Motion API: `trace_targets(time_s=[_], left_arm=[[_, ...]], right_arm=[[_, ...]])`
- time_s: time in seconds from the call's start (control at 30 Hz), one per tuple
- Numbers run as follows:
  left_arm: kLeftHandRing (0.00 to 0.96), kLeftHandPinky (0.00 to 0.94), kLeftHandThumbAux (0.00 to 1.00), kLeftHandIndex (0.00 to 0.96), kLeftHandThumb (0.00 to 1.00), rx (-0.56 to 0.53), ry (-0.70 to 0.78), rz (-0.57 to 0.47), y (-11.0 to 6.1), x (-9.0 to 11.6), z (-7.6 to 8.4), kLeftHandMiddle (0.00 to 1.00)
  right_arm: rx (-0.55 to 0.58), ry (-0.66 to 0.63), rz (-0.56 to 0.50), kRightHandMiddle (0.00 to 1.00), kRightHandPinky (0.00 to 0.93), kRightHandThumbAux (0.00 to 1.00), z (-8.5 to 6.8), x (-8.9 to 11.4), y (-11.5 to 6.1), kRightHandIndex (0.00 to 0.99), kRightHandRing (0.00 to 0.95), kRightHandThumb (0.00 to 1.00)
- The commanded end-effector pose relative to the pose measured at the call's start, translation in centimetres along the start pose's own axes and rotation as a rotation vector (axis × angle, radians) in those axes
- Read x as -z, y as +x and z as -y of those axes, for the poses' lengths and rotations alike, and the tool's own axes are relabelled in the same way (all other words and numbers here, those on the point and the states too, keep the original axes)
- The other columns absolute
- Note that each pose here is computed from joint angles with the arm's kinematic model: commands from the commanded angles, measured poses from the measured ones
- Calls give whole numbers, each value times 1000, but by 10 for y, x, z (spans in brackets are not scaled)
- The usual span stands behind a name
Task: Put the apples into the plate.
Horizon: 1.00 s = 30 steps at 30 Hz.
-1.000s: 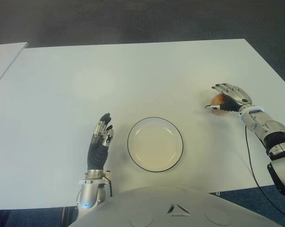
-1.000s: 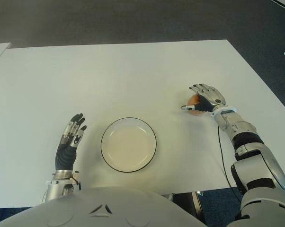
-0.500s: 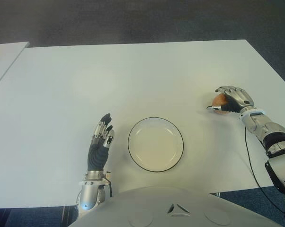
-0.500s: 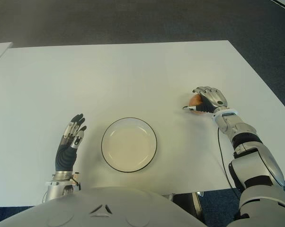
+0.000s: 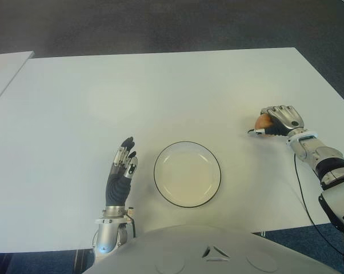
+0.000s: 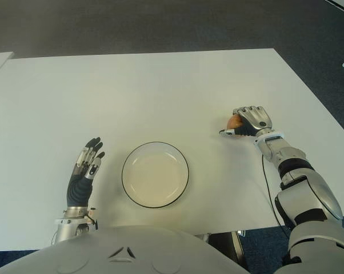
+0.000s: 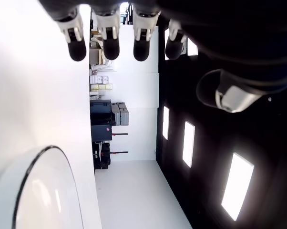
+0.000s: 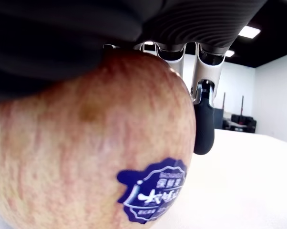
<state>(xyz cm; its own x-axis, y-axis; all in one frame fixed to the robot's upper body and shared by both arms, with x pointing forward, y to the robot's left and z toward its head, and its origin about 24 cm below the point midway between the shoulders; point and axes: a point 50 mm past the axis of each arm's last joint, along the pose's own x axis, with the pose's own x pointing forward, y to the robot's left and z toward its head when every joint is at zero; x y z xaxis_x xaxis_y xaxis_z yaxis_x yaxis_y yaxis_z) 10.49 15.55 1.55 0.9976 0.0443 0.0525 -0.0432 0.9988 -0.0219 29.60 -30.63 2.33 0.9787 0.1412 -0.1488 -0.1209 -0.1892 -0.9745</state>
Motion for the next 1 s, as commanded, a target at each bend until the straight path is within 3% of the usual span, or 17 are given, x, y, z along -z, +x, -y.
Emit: trace_targets(time_s=[0.03, 0.2, 0.33, 0.6, 0.83, 1.0], left_arm=[[0, 0, 363, 0, 41, 22, -15, -29, -2, 4, 1, 0], [0, 0, 355, 0, 45, 15, -14, -35, -2, 3, 2, 0], [0, 0, 348, 0, 54, 9, -9, -43, -2, 3, 2, 0], [0, 0, 336, 0, 68, 10, -14, -41, -2, 1, 4, 0], [0, 0, 335, 0, 66, 13, -2, -37, -2, 1, 5, 0], [0, 0, 357, 0, 57, 9, -3, -33, -2, 1, 5, 0]], right_arm=[[-223, 29, -29, 524, 722, 676, -42, -12, -19, 415, 725, 842], [-219, 61, -49, 519, 715, 677, -42, -13, -17, 407, 756, 849], [-221, 97, -62, 521, 628, 678, -41, -13, -16, 404, 771, 851], [-202, 129, -60, 528, 251, 679, -37, -11, -16, 398, 755, 851], [-188, 157, -75, 526, 159, 679, -37, -10, -16, 397, 743, 851], [-167, 168, -61, 524, 172, 679, -33, -10, -15, 396, 740, 851]])
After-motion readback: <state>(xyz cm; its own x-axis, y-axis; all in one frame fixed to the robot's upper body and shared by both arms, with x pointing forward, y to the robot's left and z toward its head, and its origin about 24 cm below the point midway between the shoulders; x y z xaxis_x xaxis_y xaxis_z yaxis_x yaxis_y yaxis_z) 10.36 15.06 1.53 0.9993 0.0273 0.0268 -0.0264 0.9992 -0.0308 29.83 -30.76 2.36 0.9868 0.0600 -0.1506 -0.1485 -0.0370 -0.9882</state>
